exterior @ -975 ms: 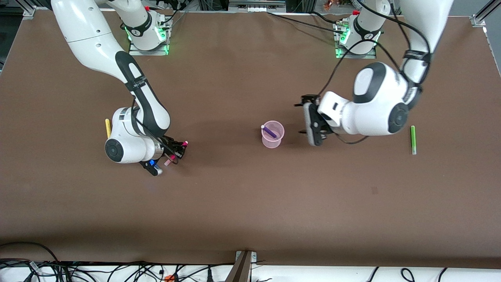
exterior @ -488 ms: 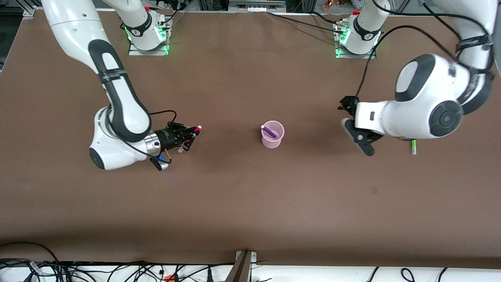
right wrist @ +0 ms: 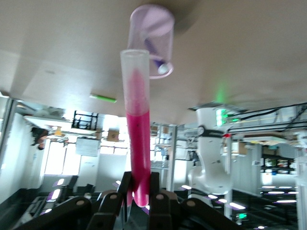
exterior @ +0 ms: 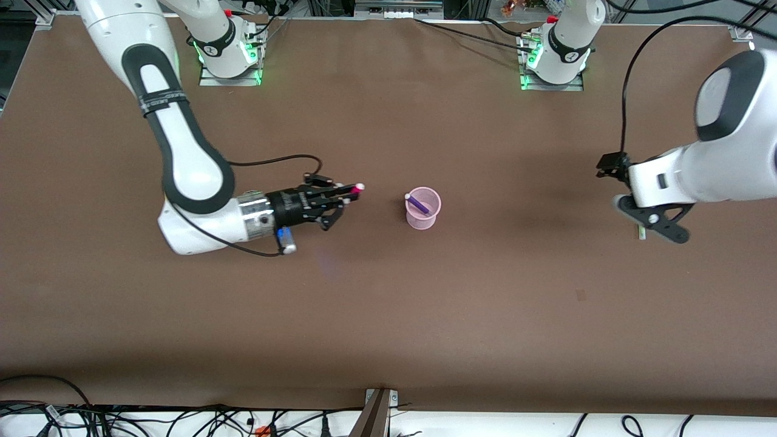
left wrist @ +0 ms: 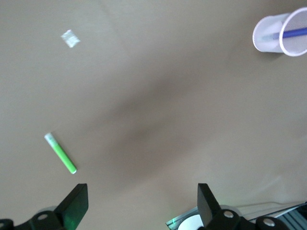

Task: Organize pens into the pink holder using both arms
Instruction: 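Carry the pink marker with the right gripper over the pink cup, then lower the pink marker into the cup and open the right gripper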

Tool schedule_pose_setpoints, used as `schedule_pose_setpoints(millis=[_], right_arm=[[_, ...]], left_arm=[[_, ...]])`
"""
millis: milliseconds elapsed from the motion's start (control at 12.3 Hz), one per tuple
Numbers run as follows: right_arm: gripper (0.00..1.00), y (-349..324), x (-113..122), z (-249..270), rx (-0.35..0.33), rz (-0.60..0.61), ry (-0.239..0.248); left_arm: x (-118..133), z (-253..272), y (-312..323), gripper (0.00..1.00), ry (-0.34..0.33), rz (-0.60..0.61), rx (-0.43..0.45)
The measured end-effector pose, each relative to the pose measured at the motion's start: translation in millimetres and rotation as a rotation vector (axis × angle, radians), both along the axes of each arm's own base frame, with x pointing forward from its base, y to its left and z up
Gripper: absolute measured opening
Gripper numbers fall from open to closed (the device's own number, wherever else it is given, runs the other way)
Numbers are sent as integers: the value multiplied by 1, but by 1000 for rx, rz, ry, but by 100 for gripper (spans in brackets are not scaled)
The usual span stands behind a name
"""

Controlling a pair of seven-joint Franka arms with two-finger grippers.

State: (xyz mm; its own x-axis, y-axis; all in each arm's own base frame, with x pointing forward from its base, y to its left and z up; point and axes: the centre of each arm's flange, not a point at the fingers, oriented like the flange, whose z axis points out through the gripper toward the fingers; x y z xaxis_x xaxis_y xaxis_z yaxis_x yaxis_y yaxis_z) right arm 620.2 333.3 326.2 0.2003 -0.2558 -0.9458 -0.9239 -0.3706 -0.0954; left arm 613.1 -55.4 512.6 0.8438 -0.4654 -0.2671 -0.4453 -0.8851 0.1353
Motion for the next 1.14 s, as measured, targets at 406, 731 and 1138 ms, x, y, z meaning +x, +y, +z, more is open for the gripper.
schedule_pose_setpoints(millis=[406, 731, 1138], right_arm=[[17, 135, -54, 6, -3, -228, -14], [17, 189, -96, -31, -66, -300, -4], [17, 191, -99, -78, -47, -315, -6]], left_arm=[[-8, 21, 36, 100, -55, 97, 27], [-25, 21, 34, 100, -179, 188, 85], [-47, 53, 60, 100, -397, 373, 73]])
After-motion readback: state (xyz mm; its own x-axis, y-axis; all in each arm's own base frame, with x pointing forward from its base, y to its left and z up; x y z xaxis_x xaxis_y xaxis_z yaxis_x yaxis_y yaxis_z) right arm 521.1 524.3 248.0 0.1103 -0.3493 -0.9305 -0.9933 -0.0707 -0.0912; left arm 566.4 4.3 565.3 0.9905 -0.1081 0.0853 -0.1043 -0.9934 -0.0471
